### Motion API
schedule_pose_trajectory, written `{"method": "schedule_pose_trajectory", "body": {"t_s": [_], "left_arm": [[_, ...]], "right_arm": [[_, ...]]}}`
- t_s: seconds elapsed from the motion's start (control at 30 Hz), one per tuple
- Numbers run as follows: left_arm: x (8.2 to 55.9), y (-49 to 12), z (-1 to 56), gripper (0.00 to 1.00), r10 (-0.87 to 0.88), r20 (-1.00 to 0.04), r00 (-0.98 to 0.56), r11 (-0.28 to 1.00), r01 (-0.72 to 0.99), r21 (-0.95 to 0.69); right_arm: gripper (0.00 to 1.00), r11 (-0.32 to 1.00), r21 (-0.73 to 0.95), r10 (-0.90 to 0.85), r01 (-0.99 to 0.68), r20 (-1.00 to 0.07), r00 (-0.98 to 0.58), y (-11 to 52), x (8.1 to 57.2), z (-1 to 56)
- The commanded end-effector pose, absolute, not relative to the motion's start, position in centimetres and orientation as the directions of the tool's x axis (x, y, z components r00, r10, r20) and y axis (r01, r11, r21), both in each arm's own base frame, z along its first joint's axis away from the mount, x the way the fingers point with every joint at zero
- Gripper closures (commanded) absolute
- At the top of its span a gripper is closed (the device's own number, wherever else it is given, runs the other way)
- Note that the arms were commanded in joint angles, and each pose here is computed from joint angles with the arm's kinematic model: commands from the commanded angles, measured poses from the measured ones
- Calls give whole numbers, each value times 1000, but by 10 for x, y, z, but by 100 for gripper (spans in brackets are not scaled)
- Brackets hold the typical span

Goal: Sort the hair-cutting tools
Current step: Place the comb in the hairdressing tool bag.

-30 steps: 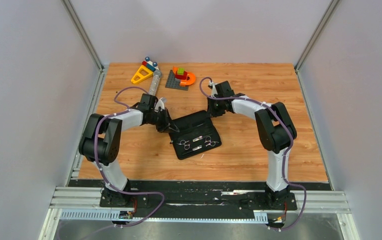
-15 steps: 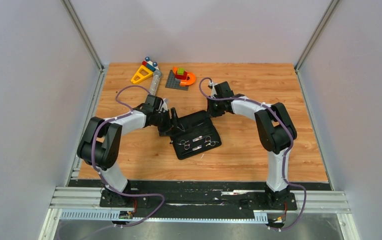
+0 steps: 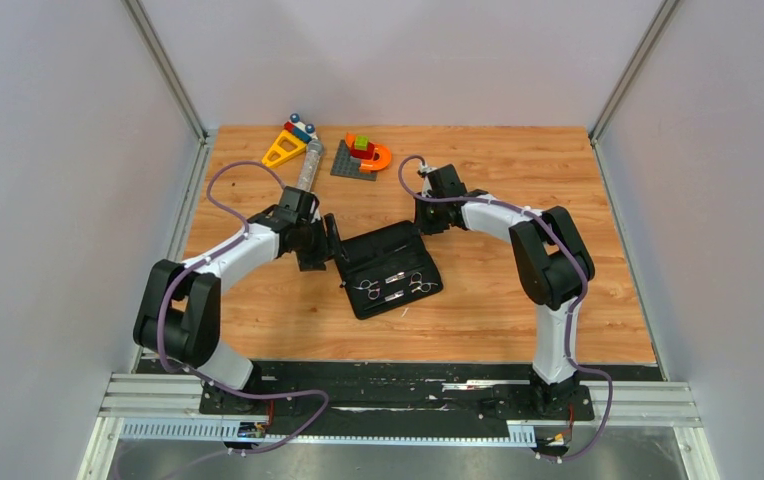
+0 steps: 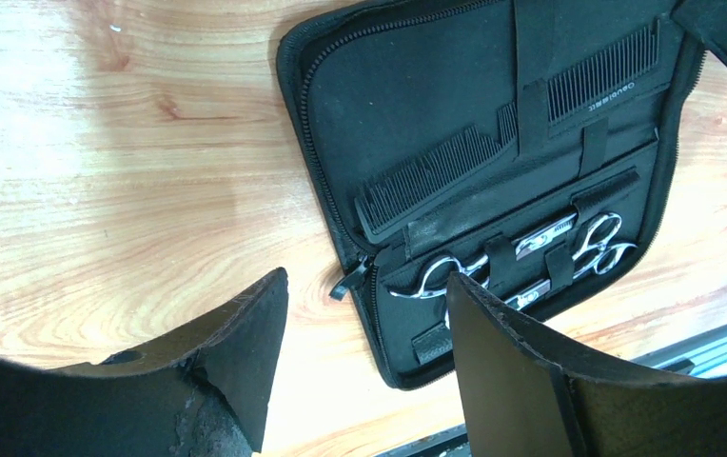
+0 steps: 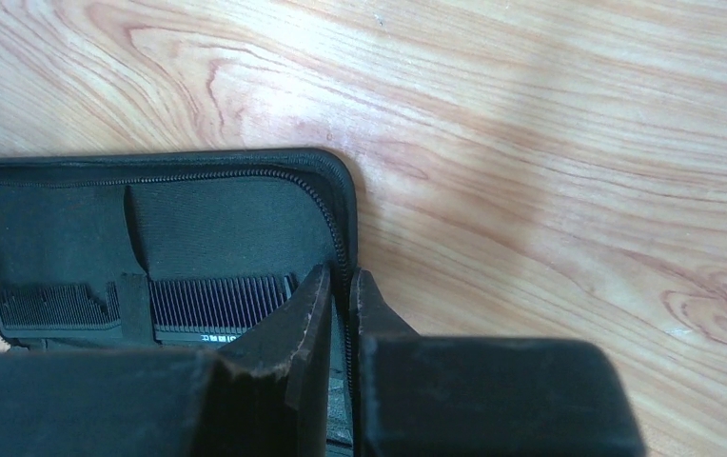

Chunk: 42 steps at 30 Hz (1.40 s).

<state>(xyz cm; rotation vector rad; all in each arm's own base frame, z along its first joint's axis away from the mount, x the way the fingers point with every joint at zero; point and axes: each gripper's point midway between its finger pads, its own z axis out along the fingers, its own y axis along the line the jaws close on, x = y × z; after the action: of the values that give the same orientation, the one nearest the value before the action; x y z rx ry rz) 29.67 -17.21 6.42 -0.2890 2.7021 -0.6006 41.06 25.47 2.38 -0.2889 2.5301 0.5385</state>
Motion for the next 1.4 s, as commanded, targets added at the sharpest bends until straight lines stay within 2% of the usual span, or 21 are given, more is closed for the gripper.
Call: {"method": "schedule_pose_trajectory", "body": {"t_s": [0.0,0.13,0.2,0.37,0.57,0.73,0.87,1.07,1.23,1.37], "left_arm": [[300,-177,78,31,-278,-340,-898,883,-99,-459],[300,-174,83,31,-279,-368,-887,888,-91,-451],[300,-170,87,31,-277,-387,-880,893,-87,-442],[301,-161,98,27,-274,-439,-856,906,-78,-415],[300,-137,122,17,-257,-516,-817,937,-79,-341],[298,-93,148,2,-269,-601,-752,955,-128,-268],[290,-55,167,0,-288,-665,-689,957,-184,-224],[275,-13,194,0,-252,-761,-598,962,-237,-132],[270,5,211,0,-186,-834,-519,967,-249,-61],[268,11,210,0,-177,-859,-481,964,-263,-51]], "right_arm": [[100,913,299,-102,-276,-488,-867,256,390,9],[96,909,306,-97,-282,-503,-859,257,391,21],[91,908,304,-95,-289,-522,-848,257,393,33],[71,914,286,-77,-288,-575,-815,252,399,66],[41,936,288,30,-201,-636,-771,219,407,114],[18,969,246,160,-21,-690,-706,148,403,147],[2,950,277,302,144,-693,-655,87,390,163],[0,887,312,459,340,-679,-573,18,370,164],[0,863,310,501,399,-623,-600,-6,365,148],[9,873,260,481,413,-596,-642,-14,375,129]]}}
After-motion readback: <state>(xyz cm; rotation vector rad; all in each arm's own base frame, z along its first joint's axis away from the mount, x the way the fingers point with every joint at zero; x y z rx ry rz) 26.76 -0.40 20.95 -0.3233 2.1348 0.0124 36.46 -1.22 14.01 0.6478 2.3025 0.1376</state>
